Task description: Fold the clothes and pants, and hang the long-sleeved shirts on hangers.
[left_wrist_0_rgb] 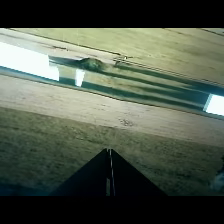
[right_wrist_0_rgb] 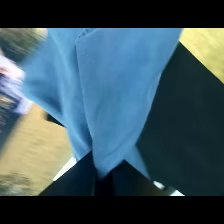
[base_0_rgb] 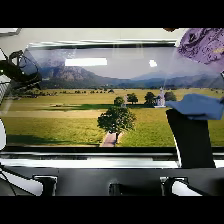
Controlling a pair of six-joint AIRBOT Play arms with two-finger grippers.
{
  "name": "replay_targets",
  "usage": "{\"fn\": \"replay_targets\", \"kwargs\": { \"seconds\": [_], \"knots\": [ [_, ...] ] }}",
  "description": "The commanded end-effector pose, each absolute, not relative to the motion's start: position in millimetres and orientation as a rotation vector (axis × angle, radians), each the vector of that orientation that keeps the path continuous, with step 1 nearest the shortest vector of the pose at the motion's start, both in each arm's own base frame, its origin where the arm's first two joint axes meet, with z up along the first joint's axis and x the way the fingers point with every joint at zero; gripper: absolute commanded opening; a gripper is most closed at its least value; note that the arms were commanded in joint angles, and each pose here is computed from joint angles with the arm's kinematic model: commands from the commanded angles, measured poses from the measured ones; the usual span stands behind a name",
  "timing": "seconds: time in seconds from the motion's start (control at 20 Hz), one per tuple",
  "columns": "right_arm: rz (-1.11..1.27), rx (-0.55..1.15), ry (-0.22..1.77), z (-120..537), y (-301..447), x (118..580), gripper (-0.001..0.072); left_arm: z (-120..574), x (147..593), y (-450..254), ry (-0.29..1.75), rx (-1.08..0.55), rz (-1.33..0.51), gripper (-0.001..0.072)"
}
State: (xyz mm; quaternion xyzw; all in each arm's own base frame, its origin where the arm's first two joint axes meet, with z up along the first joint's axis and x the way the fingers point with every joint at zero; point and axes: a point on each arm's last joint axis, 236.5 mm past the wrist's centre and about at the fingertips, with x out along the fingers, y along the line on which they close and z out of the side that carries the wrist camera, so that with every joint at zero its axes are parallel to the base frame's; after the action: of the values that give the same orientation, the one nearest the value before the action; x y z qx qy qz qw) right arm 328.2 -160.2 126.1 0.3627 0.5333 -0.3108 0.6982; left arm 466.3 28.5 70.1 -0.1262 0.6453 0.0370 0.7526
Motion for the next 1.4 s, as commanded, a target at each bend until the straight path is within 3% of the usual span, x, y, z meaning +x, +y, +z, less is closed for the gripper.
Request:
{"fn": "replay_targets", "kwargs": {
  "seconds": [0.0, 0.1, 0.4, 0.75, 1.05, 1.35],
  "knots": [
    [-0.786, 0.836, 1.250, 80.5, -144.0, 274.9, 0.0023, 70.1, 463.5, 27.4, 1.420, -0.276, 0.078, 0.0017],
    [-0.839, 0.901, 1.273, 63.2, -134.5, 259.8, 0.0023, 69.9, 463.6, 27.4, 1.420, -0.276, 0.078, 0.0017],
    [-0.744, 1.101, 1.233, 72.1, -101.3, 284.7, 0.0023, 69.9, 463.7, 27.7, 1.419, -0.276, 0.079, 0.0017],
    [-0.857, 0.755, 1.396, 49.5, -134.1, 213.1, 0.0024, 69.8, 463.8, 27.7, 1.419, -0.275, 0.078, 0.0017],
    [-0.918, 0.690, 1.548, -14.1, -126.3, 163.1, 0.0024, 69.7, 463.8, 27.7, 1.420, -0.276, 0.079, 0.0017],
    [-0.987, 0.591, 1.599, -29.1, -139.6, 138.6, 0.0023, 69.6, 463.8, 27.7, 1.420, -0.275, 0.078, 0.0017]
  ]
}}
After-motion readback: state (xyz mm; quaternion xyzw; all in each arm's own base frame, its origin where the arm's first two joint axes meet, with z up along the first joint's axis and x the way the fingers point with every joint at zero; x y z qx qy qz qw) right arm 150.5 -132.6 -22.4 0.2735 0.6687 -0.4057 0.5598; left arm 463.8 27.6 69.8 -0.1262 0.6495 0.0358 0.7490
